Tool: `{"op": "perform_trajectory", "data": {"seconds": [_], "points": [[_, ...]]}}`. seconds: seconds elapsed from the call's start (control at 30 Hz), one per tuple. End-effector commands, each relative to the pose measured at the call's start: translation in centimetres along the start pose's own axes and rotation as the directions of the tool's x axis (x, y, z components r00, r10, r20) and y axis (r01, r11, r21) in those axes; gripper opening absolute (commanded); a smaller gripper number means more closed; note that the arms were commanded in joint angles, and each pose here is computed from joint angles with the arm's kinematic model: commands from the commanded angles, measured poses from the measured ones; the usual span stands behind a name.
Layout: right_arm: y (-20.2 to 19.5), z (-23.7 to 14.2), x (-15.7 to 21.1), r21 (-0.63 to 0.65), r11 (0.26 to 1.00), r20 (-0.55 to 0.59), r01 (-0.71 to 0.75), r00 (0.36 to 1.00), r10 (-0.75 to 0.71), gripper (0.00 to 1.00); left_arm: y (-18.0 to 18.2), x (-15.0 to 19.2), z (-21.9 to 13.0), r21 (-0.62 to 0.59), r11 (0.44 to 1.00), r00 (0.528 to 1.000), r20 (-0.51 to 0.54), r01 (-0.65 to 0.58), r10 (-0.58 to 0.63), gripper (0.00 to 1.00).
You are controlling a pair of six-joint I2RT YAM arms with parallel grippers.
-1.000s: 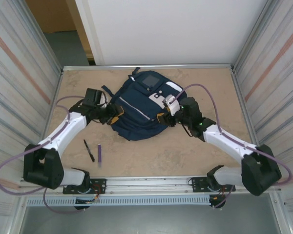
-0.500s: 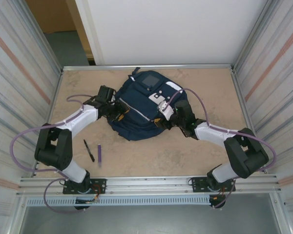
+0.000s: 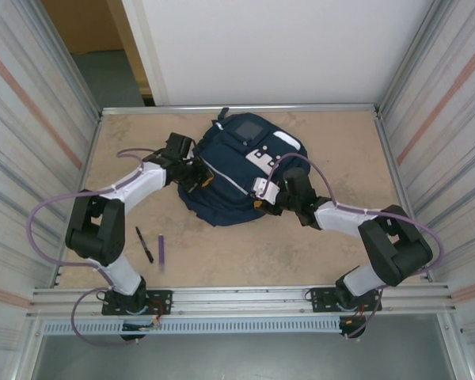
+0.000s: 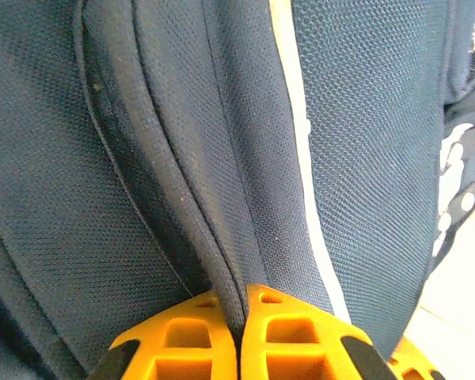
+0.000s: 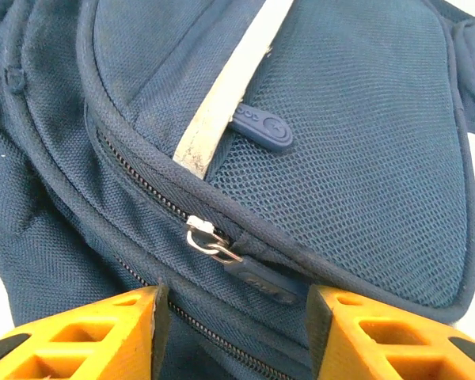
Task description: Pack the student bag
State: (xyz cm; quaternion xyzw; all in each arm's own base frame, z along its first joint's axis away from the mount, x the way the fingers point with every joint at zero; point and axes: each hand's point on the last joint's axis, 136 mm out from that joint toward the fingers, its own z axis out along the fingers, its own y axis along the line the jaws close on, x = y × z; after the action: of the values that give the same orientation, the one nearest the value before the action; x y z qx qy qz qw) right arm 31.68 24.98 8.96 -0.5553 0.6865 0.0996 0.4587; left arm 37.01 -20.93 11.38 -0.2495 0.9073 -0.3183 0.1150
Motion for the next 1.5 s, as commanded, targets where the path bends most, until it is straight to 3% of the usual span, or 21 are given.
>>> {"op": "perform_trajectory", "data": {"seconds": [0.0,0.2,0.4,0.6,0.83,0.97,1.1,1.23,1.47], "points": [[-0.5,0.6,-0.1,0.043,0.996,0.029,0.082,0.996,-0.083,0.47,-2.1,2.3,-2.6,0.095,0.995,0.997,-0.064,-0.039,0.046,0.00],[-0.9,0.9,-0.8,0.091,0.993,0.060,0.071,0.995,-0.077,0.48,-3.0,3.8,-2.9,0.151,0.988,0.988,-0.143,-0.040,0.062,0.00],[-2.8,-0.7,-1.0,0.034,0.991,0.149,-0.127,0.982,0.120,0.49,-1.7,3.7,-3.1,0.137,0.990,0.991,-0.130,-0.016,0.034,0.00],[-4.9,-1.2,-0.7,0.073,0.961,0.093,-0.268,0.961,0.261,0.51,-1.5,3.9,-3.9,0.139,0.990,0.994,-0.110,-0.009,0.025,0.00],[-0.1,-0.6,-1.5,-0.135,0.979,0.042,-0.155,0.986,0.162,0.48,-2.3,4.5,-5.0,0.167,0.986,0.994,-0.096,-0.026,0.043,0.00],[1.8,-0.7,-3.0,-0.229,0.966,0.101,-0.120,0.984,0.146,0.40,-2.4,5.3,-4.7,0.181,0.983,0.994,-0.103,-0.017,0.036,0.00],[2.2,-1.0,-2.7,-0.213,0.971,0.097,-0.105,0.987,0.128,0.38,-1.9,5.4,-4.6,0.167,0.986,0.995,-0.097,-0.017,0.034,0.00],[3.3,-2.3,-3.4,-0.251,0.964,0.139,-0.090,0.982,0.128,0.28,-1.5,5.2,-4.5,0.159,0.987,0.997,-0.078,-0.007,0.020,0.00],[5.0,-3.5,-4.1,-0.293,0.953,0.142,-0.082,0.982,0.129,0.27,-1.7,5.2,-4.0,0.166,0.986,0.996,-0.091,0.002,0.013,0.00]]}}
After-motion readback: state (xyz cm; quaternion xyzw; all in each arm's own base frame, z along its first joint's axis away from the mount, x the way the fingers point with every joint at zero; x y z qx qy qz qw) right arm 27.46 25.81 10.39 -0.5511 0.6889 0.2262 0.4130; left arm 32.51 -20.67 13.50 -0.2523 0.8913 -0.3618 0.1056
